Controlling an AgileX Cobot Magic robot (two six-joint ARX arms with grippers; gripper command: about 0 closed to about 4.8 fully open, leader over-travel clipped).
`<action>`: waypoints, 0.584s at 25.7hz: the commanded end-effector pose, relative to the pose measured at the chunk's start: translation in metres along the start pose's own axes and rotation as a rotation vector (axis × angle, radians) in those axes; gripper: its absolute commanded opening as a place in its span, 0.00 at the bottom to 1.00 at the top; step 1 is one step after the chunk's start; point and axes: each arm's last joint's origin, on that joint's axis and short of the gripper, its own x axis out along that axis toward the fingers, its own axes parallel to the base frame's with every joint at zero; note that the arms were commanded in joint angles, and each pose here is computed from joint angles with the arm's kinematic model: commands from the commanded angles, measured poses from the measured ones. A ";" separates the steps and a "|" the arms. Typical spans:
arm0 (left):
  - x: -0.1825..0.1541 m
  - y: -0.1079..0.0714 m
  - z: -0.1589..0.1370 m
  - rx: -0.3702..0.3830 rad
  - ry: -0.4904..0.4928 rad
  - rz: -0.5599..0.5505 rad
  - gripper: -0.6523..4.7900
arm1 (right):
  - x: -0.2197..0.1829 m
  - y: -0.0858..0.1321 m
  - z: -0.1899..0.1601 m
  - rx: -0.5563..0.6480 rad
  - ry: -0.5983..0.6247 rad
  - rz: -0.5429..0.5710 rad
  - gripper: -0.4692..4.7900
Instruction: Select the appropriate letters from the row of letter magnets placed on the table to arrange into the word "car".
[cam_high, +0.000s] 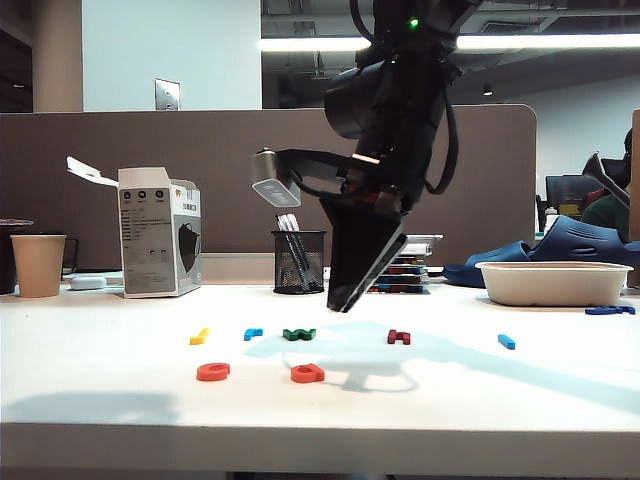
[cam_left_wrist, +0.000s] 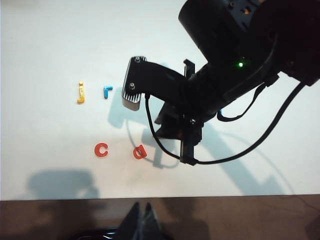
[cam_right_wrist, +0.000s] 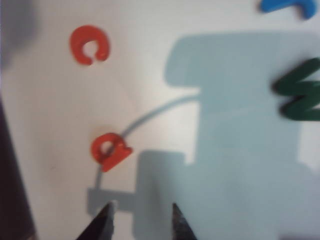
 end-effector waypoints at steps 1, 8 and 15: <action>-0.001 0.000 0.001 -0.004 -0.010 -0.002 0.11 | -0.002 0.007 -0.002 0.035 -0.004 0.083 0.32; -0.001 0.000 0.001 -0.004 -0.010 -0.002 0.11 | 0.006 0.007 -0.002 0.042 0.021 0.103 0.28; -0.001 0.000 0.001 -0.004 -0.009 -0.002 0.11 | 0.024 -0.001 -0.004 0.036 0.053 0.123 0.22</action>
